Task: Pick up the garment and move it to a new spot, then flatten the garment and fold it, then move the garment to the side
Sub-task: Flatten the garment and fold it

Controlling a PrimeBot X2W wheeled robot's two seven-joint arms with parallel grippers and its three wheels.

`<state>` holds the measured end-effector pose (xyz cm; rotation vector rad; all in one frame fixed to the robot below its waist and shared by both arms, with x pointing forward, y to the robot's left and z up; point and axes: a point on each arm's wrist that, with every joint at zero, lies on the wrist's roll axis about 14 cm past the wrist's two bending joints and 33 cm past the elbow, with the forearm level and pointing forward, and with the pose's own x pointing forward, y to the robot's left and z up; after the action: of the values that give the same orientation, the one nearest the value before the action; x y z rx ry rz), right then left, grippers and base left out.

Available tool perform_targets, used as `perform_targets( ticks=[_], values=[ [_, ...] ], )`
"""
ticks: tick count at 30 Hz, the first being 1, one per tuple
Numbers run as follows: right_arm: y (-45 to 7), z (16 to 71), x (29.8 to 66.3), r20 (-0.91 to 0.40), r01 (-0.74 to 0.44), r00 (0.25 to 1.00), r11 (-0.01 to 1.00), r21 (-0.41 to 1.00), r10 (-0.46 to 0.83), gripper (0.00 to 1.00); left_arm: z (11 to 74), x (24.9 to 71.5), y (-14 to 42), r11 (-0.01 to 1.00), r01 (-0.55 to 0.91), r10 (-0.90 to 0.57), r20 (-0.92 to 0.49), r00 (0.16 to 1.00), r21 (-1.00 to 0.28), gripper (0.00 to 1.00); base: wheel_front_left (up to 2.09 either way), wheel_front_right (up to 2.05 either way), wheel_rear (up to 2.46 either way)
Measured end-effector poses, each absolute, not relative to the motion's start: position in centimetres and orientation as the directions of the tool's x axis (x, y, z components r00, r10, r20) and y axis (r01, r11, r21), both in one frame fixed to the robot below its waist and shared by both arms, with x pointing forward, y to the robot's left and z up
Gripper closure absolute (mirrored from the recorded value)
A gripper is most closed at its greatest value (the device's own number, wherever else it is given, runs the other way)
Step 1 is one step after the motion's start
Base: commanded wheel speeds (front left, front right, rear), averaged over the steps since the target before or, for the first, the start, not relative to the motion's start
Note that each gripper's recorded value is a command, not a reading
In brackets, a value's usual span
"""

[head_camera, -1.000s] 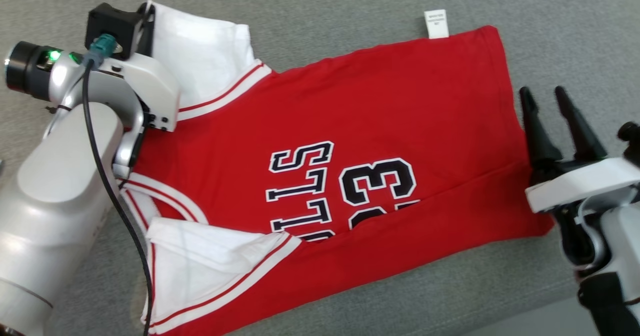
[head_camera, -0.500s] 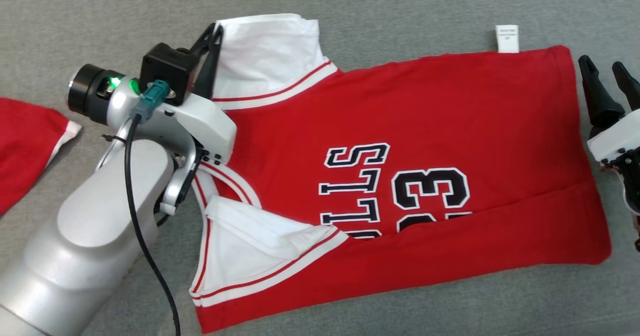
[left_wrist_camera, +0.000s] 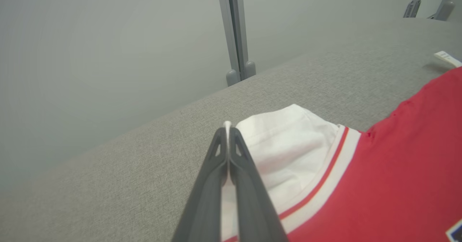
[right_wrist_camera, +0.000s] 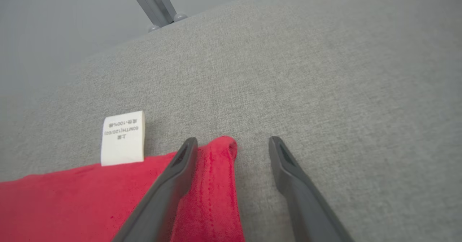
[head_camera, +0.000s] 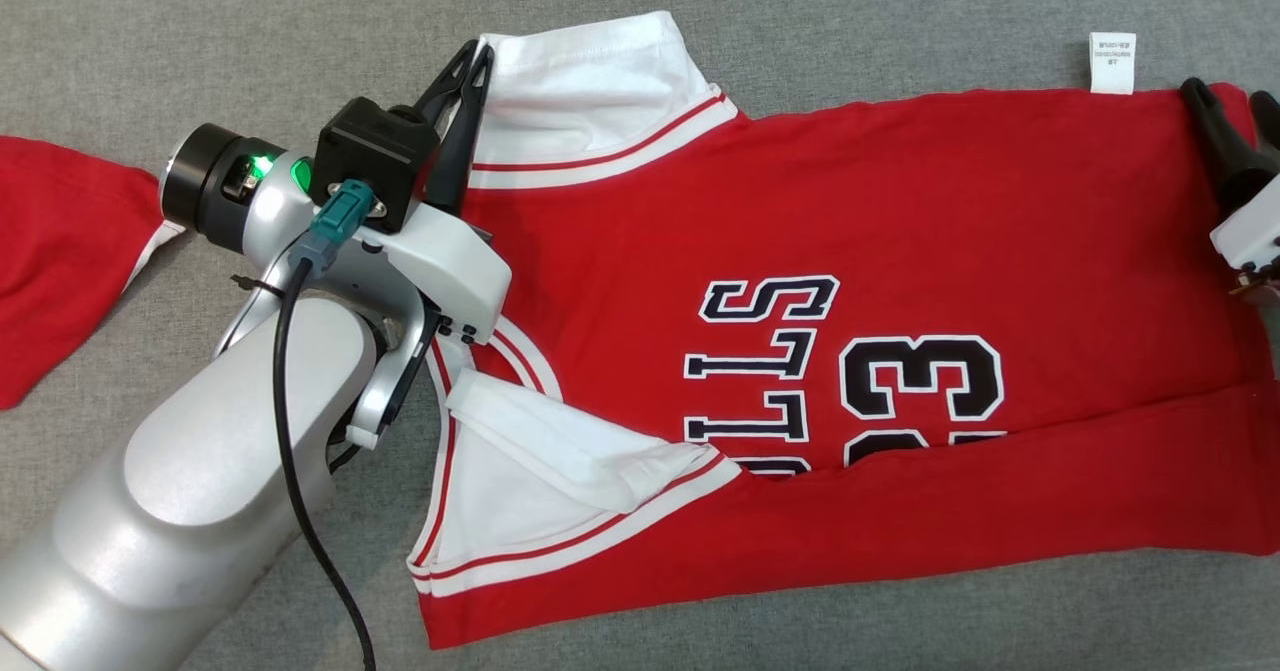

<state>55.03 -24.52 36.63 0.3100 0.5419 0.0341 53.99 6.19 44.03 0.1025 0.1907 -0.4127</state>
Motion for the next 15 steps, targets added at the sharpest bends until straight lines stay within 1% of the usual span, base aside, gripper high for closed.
perform_targets(
  ticks=[7, 8, 9, 10, 15],
  values=[
    [-23.9, 36.6, 55.6, -0.510, 0.011, 0.850, 0.963, 0.269, 0.132, 0.00, 44.2, 53.8, 6.4, 0.913, 0.402, -0.383, -0.207, 0.900, 0.063, 1.00, 0.00, 0.00, 0.00],
    [-23.7, 36.6, 55.6, -0.512, 0.002, 0.848, 0.963, 0.269, 0.141, 0.38, 44.2, 53.8, 6.4, 0.914, 0.401, -0.381, -0.206, 0.901, 0.064, 1.00, 0.00, 0.00, 0.00],
    [-23.5, 36.6, 55.5, -0.514, -0.003, 0.845, 0.963, 0.270, 0.147, 0.73, 44.3, 53.8, 6.4, 0.914, 0.399, -0.380, -0.205, 0.902, 0.064, 1.00, 0.00, 0.00, 0.00],
    [-23.4, 36.6, 55.5, -0.514, -0.005, 0.844, 0.962, 0.272, 0.149, 1.00, 44.4, 53.8, 6.5, 0.915, 0.398, -0.378, -0.204, 0.903, 0.066, 1.00, 0.00, 0.00, 0.00],
    [-23.4, 37.3, 55.4, -0.483, -0.034, 0.862, 0.969, 0.245, 0.152, 1.00, 44.5, 53.5, 6.5, 0.916, 0.395, -0.375, -0.205, 0.904, 0.066, 1.00, 0.00, 0.00, 0.00]
  ],
)
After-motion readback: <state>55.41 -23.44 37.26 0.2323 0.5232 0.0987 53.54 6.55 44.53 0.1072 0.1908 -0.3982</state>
